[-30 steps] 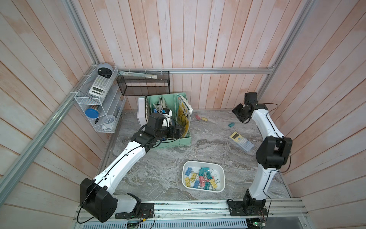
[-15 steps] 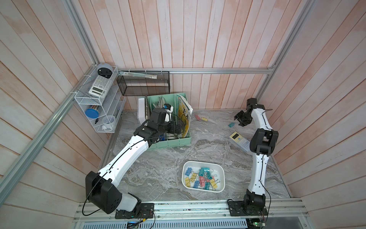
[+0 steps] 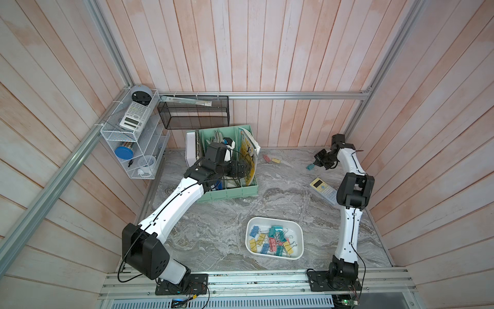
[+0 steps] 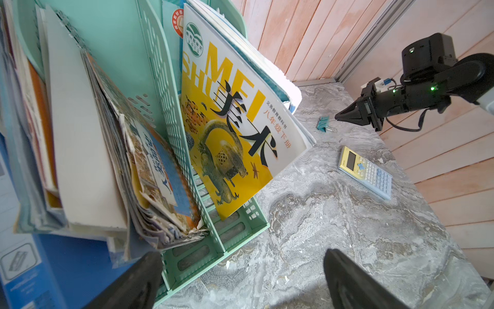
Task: Put the binder clips in the storage box
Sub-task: Pick up the binder clip at the center of the board.
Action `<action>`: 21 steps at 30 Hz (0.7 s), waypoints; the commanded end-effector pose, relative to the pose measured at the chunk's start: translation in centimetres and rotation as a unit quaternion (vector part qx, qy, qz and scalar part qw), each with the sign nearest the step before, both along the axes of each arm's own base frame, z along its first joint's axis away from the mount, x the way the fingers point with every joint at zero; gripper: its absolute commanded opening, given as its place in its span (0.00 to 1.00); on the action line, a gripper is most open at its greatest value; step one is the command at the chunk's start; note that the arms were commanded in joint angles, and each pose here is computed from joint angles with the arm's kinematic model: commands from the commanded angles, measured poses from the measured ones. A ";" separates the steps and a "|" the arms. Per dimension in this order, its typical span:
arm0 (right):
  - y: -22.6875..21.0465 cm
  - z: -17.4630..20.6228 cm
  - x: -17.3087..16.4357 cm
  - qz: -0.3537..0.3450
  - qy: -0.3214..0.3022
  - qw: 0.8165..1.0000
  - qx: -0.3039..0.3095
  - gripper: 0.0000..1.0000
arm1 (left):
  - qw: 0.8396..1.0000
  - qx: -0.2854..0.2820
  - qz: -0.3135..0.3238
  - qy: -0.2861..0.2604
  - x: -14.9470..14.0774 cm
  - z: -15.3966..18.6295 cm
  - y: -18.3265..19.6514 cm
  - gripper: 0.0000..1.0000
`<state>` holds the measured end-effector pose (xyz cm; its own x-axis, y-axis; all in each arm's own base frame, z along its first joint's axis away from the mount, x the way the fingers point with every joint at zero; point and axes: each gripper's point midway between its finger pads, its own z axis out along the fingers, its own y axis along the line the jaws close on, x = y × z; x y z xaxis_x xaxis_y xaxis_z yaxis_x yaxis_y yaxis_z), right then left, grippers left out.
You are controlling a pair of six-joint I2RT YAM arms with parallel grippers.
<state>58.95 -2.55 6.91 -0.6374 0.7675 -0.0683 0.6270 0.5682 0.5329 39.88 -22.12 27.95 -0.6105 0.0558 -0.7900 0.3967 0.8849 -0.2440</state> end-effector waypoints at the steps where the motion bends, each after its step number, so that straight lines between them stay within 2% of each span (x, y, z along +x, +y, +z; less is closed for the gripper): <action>1: 0.5 1.2 -0.5 0.010 -0.009 1.000 0.006 0.00 | 1.000 -0.017 -0.007 -0.018 0.3 1.5 -0.3 1.00; 6: 1.8 6.3 -3.2 0.032 -0.040 0.999 0.009 0.00 | 0.999 -0.038 -0.007 -0.032 -0.1 2.5 -0.3 1.00; 11: 4.8 11.2 -9.7 0.047 -0.067 0.997 0.016 0.00 | 0.995 -0.086 -0.002 -0.046 0.2 3.7 -0.3 1.00; 14: 7.7 13.0 -15.6 0.051 -0.069 0.996 0.031 0.00 | 0.994 -0.099 -0.012 -0.042 0.0 3.9 -0.6 1.00; 21: 14.9 14.2 -31.3 0.093 -0.044 0.995 0.011 0.00 | 0.990 -0.128 -0.029 -0.043 -0.3 3.8 -1.4 1.00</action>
